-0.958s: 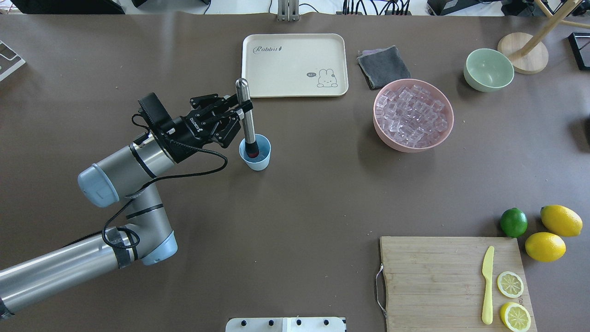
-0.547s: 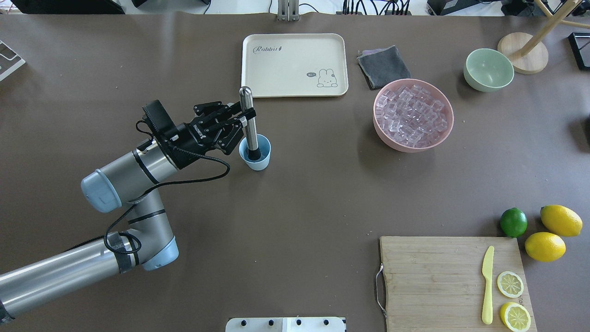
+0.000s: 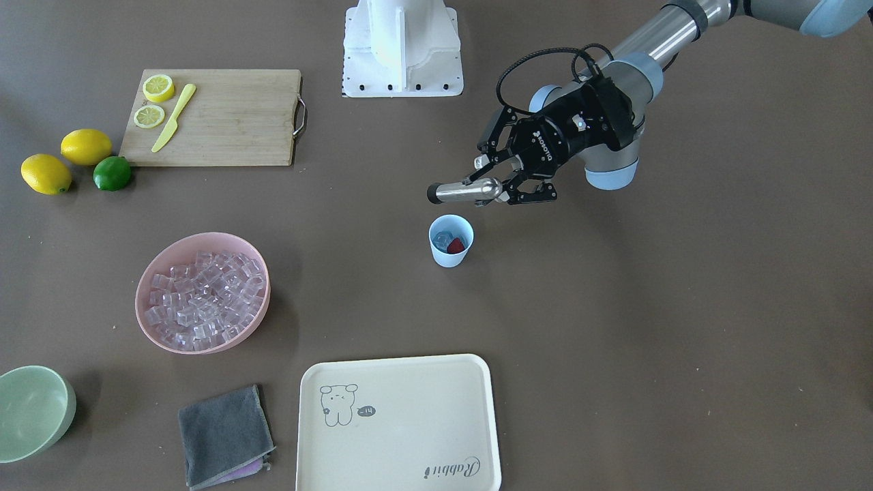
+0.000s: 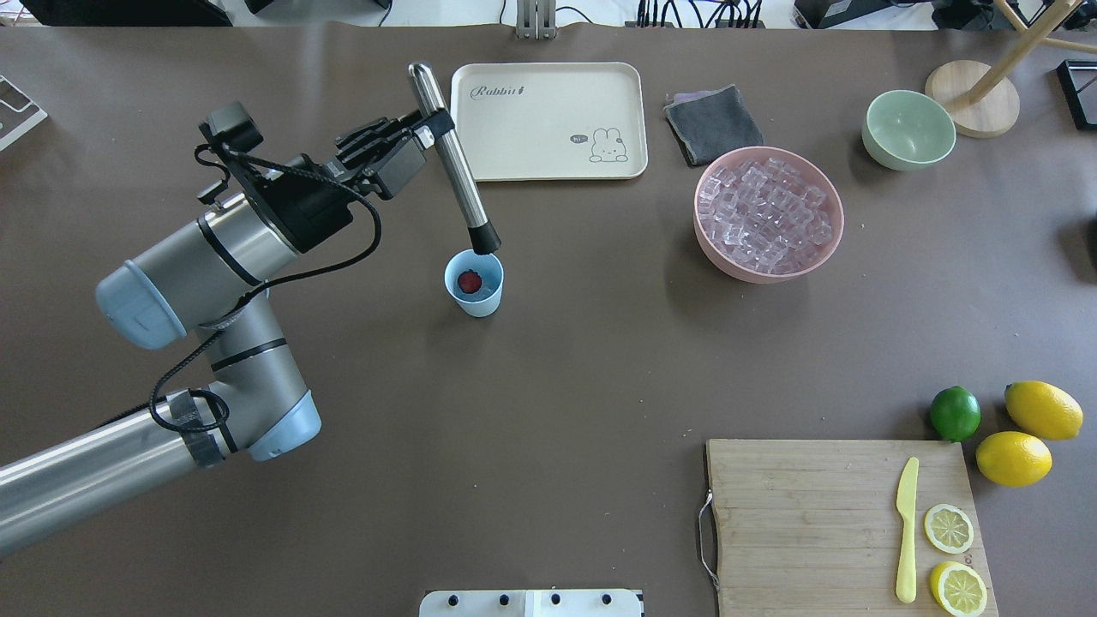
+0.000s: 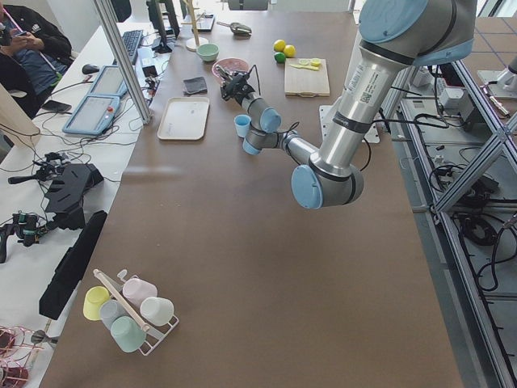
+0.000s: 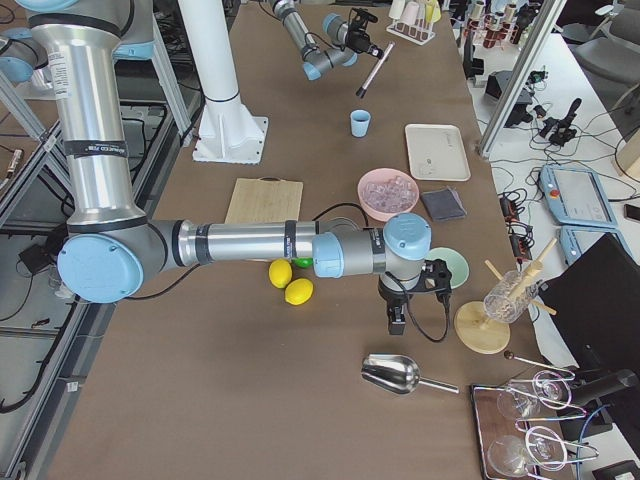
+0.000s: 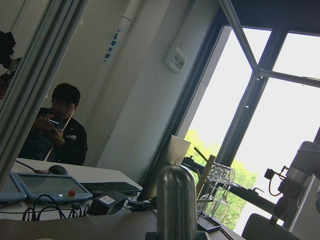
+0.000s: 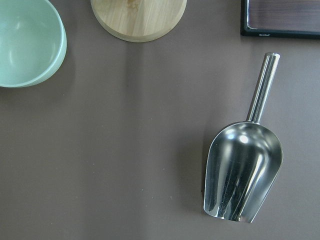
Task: Mash ice and strawberries in cup
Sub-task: 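Lift the rod out of the cup and carry it back with the left gripper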
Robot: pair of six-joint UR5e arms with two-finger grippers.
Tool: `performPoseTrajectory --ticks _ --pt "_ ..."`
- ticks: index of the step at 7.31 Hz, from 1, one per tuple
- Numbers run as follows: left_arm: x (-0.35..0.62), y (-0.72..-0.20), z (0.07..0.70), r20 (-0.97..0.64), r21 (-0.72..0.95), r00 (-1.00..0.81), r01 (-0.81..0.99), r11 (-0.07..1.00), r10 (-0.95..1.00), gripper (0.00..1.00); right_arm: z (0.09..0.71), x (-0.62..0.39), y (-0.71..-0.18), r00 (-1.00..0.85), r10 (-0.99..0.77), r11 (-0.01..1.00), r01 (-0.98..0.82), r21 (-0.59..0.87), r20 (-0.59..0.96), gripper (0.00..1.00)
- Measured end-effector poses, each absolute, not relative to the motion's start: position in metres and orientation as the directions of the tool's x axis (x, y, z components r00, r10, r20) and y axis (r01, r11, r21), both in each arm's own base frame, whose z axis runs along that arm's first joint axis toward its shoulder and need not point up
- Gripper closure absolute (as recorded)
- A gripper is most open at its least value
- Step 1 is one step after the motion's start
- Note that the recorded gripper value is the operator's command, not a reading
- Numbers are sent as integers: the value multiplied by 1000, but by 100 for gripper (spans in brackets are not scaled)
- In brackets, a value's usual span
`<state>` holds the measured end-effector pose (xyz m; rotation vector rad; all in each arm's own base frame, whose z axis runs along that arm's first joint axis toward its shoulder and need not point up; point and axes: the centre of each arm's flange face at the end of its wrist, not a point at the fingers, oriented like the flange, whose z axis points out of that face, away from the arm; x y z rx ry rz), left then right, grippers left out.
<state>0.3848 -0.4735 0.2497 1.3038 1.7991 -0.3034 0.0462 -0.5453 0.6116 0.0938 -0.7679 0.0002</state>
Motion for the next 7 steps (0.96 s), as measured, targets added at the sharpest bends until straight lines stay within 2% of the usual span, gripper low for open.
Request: performPoseTrajectory --ticks 2,4,5,7 --pt "317 -494 254 -871 284 -49 762 583 489 100 613 46 -543 717 -33 996 -34 82 696 0" --pt "257 -521 283 -950 302 111 565 768 292 100 614 46 -543 716 -32 996 -34 80 697 0" --pt "226 -538 307 -966 253 176 460 851 191 100 613 46 -543 716 -32 996 -34 81 697 0" --pt "168 -550 407 -955 170 284 296 940 83 100 617 46 -538 717 -27 997 -34 74 697 0"
